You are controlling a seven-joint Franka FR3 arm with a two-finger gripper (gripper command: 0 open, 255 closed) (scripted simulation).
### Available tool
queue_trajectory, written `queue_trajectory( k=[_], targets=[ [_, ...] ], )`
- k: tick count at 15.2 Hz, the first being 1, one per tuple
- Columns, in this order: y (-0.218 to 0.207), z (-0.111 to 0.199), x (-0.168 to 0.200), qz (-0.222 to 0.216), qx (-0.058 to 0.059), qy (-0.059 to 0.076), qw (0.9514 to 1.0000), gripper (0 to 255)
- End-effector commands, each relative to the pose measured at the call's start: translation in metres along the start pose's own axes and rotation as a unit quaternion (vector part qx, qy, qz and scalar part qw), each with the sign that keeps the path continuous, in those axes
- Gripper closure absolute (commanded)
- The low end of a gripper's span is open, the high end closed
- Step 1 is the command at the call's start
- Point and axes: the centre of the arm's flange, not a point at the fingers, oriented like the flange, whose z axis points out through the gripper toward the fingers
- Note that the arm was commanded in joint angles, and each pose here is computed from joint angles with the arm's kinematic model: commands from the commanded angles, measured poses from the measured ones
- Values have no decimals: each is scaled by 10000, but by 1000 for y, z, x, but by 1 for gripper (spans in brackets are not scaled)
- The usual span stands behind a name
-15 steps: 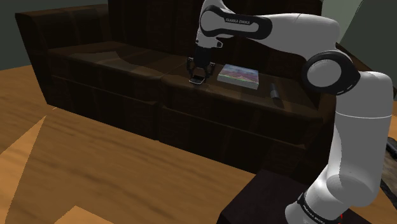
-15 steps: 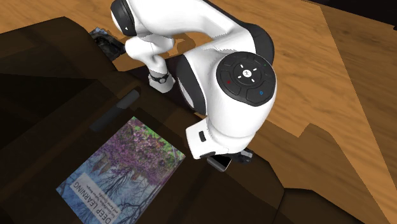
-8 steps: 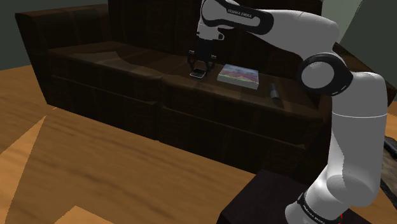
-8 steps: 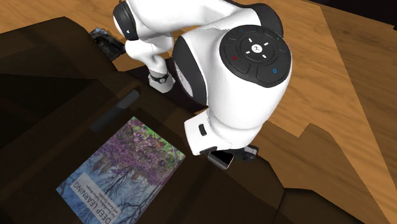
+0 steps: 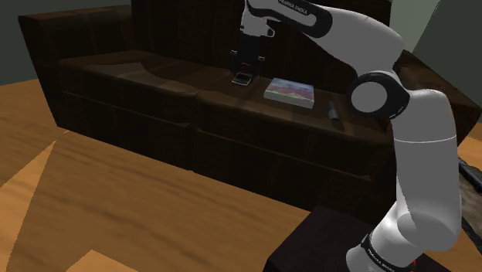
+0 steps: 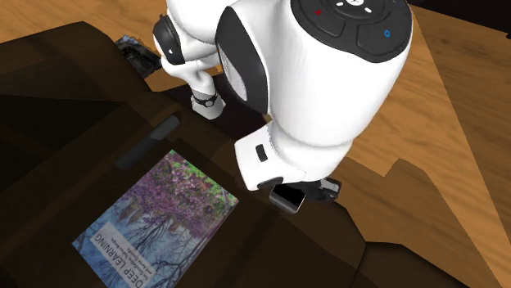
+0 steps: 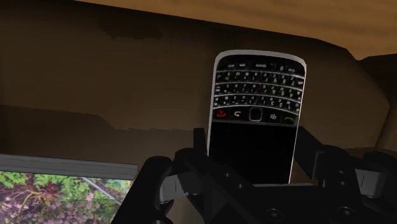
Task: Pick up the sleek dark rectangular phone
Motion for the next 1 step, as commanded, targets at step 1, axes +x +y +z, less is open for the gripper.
queue_trajectory(
  k=[1],
  targets=[
    [0,-3,0,1,-2,-1,10000,255]
  ],
)
